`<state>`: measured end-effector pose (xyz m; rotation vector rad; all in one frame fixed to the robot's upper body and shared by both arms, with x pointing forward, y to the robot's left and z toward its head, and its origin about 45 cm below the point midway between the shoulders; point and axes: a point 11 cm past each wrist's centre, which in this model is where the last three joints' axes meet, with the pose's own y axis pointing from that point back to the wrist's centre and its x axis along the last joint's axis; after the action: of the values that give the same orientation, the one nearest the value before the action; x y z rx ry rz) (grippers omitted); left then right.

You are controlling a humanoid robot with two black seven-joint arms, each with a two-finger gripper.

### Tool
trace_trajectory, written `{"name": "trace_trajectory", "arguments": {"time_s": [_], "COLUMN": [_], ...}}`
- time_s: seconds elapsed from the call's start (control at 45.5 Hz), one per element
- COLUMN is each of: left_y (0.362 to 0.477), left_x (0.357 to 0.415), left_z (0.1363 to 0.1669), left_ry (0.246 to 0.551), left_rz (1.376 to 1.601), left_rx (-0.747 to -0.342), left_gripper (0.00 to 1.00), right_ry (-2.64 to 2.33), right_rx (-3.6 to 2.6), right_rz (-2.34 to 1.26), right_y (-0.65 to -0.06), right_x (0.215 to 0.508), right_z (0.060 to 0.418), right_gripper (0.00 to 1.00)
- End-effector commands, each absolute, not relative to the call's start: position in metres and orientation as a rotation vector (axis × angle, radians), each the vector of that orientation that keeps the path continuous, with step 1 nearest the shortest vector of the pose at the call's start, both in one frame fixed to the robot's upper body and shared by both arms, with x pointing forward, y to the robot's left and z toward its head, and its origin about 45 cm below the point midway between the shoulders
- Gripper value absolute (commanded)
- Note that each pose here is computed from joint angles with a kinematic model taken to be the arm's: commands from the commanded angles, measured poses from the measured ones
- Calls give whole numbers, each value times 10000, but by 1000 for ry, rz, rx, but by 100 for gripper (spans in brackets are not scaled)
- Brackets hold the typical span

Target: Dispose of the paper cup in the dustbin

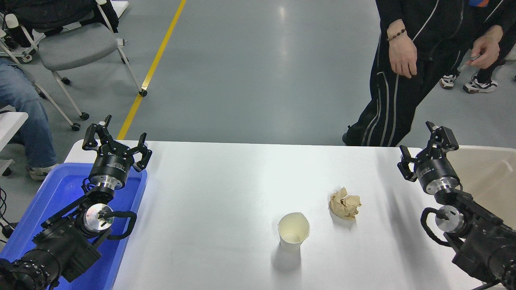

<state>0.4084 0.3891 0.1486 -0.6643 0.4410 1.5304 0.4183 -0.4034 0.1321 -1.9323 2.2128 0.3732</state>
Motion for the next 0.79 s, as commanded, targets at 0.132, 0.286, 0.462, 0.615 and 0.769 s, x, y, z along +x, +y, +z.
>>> {"name": "trace_trajectory", "arguments": {"time_s": [0.132,0.286,0.462,0.615,0.769], "left_y": [3890,3889,3889,3896,3893], "left_x": [4084,4084,4084,4083,4083], "left_z": [1485,1485,1485,1488,1483], "left_ry": [441,441,441,439,440], "left_rz": [1530,1530,1530,1531,1531], "left_rx": [-665,-663,-663,-663,-662], "left_gripper": [100,100,100,100,100], "right_ry": [2220,2213,2203,2207,2206], "right_rx": [-1927,-1928,-1934,-1945,-1937], "right_rz": [376,376,373,356,353], "right_y": [-4051,-4037,-4006,-4043,-4102], "right_x": [4171,4182,4206,4227,4205], "right_z": [1305,1317,1336,1382,1397], "right_gripper": [100,100,100,100,100]}}
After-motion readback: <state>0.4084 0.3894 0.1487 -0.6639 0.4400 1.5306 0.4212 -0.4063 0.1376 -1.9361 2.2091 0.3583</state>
